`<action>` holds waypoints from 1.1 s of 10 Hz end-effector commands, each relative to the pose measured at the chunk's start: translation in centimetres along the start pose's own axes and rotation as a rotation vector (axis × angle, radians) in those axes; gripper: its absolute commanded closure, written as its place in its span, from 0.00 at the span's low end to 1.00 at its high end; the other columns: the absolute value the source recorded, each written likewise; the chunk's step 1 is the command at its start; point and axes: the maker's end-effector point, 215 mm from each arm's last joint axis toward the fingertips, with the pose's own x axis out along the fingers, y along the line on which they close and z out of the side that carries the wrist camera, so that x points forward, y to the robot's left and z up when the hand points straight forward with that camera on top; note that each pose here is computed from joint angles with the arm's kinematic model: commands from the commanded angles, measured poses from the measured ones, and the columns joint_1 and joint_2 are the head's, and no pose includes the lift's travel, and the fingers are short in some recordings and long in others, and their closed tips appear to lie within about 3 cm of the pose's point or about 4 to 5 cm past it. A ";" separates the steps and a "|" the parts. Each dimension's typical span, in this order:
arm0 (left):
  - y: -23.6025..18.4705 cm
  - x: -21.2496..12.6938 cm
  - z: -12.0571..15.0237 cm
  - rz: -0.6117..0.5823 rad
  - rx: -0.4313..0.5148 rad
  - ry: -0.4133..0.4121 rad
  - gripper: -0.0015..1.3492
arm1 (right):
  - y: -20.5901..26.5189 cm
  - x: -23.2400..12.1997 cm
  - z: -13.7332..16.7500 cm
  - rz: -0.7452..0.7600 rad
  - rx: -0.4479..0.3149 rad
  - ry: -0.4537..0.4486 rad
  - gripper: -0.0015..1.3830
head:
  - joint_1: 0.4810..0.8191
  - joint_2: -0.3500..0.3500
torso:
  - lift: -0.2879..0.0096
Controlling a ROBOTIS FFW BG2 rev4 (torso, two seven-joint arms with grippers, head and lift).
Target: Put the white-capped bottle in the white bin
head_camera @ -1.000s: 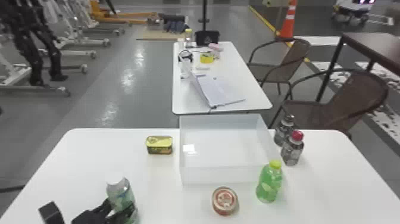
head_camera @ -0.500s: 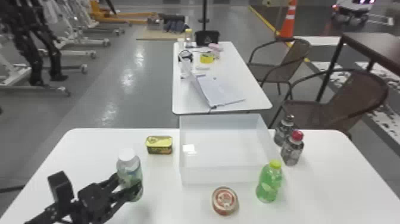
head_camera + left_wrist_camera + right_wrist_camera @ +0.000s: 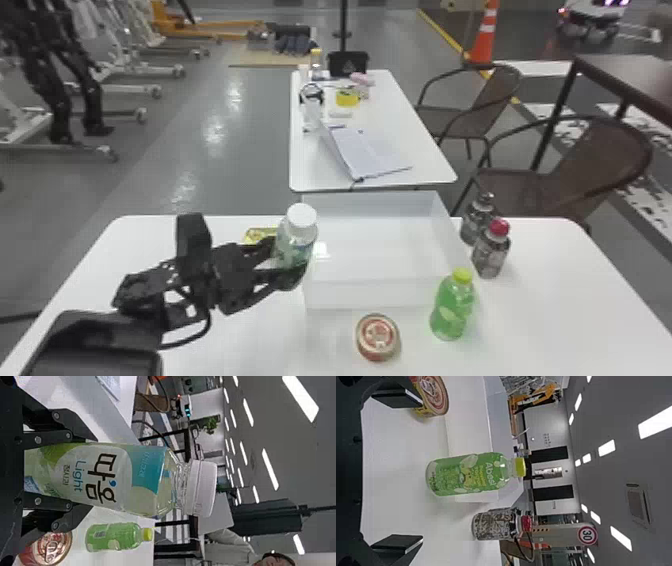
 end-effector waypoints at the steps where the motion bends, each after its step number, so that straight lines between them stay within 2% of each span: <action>1: 0.2 2.2 1.7 -0.040 0.095 0.040 0.61 | 0.0 0.3 0.2 0.003 -0.001 -0.005 0.07 | 0.20 0.50 | 0.63; 2: 1.1 2.9 2.6 -0.037 0.163 0.066 0.61 | 0.0 0.6 0.5 0.004 -0.004 -0.011 0.07 | 0.20 0.50 | 0.63; 4: 2.1 4.9 2.0 -0.061 0.263 0.160 0.61 | 0.2 1.1 0.8 0.008 -0.004 -0.020 0.07 | 0.20 0.50 | 0.63; 6: 2.6 7.8 -1.7 -0.098 0.327 0.293 0.61 | 0.4 1.4 1.0 0.012 -0.006 -0.024 0.07 | 0.20 0.50 | 0.63; 9: -0.7 11.4 -5.2 -0.222 0.471 0.490 0.61 | 0.1 1.6 1.5 0.006 -0.010 -0.032 0.07 | 0.20 0.50 | 0.63; 11: -0.5 11.9 -4.7 -0.212 0.477 0.500 0.60 | 0.3 1.7 1.4 0.010 -0.010 -0.027 0.07 | 0.20 0.50 | 0.63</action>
